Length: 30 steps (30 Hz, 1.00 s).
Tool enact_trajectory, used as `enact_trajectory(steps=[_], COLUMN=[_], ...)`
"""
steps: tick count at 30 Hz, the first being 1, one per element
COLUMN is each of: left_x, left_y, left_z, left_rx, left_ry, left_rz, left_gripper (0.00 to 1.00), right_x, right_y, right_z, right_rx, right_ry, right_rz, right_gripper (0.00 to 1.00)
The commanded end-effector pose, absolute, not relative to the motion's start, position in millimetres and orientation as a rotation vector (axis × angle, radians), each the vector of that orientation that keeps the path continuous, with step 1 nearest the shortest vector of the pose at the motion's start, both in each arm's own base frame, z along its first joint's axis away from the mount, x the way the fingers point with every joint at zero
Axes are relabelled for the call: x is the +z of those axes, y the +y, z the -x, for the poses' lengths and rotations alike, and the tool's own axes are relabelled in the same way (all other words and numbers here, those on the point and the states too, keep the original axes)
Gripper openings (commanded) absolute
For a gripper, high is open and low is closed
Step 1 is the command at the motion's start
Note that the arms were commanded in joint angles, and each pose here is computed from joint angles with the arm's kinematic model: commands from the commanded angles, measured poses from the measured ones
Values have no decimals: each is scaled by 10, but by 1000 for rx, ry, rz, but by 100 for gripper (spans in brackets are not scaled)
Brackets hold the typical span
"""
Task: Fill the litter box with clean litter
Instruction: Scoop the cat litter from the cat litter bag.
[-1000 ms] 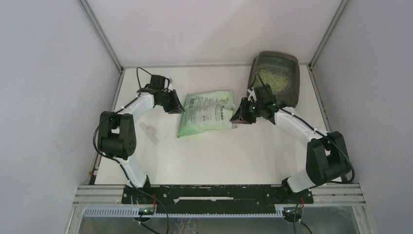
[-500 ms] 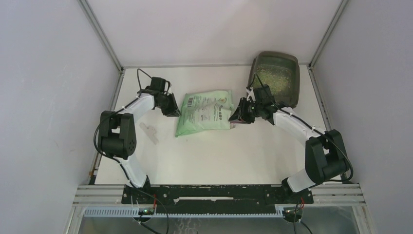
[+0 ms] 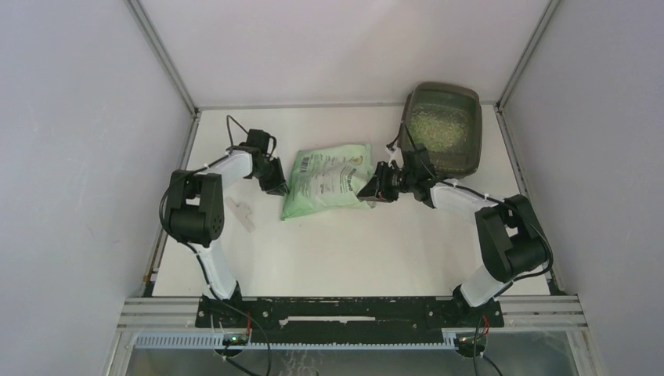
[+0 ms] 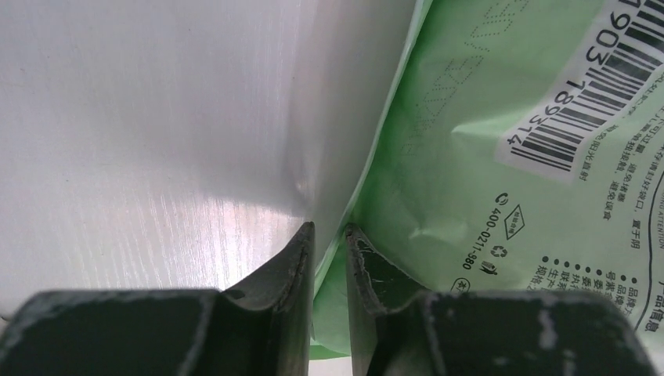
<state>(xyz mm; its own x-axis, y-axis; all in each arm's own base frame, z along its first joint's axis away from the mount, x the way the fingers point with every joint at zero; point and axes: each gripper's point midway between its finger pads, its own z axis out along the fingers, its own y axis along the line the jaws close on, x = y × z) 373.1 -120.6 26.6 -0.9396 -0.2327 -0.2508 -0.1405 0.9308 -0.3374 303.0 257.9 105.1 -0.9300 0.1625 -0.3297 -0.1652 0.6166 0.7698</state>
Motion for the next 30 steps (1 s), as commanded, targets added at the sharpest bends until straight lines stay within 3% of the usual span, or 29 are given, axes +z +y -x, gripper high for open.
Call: enact_trajectory(steps=[1,17,30], left_x=[302,431,654], left_y=[-1372,-1755,-1911], left_z=[-3721,-3800,-3847], left_rx=[-499,-538,-583], left_ry=[2814,2804,2741], left_rz=[195,86,26], left_gripper=[25,24,24], right_x=[1183,961,1122], right_y=[2801,3230,3582], right_z=[-3047,-3038,-2890], right_rx=[1344,1519,1806], right_ry=[2381,2364,2241], right_rz=[94,183,296], right_gripper=[0,0,0])
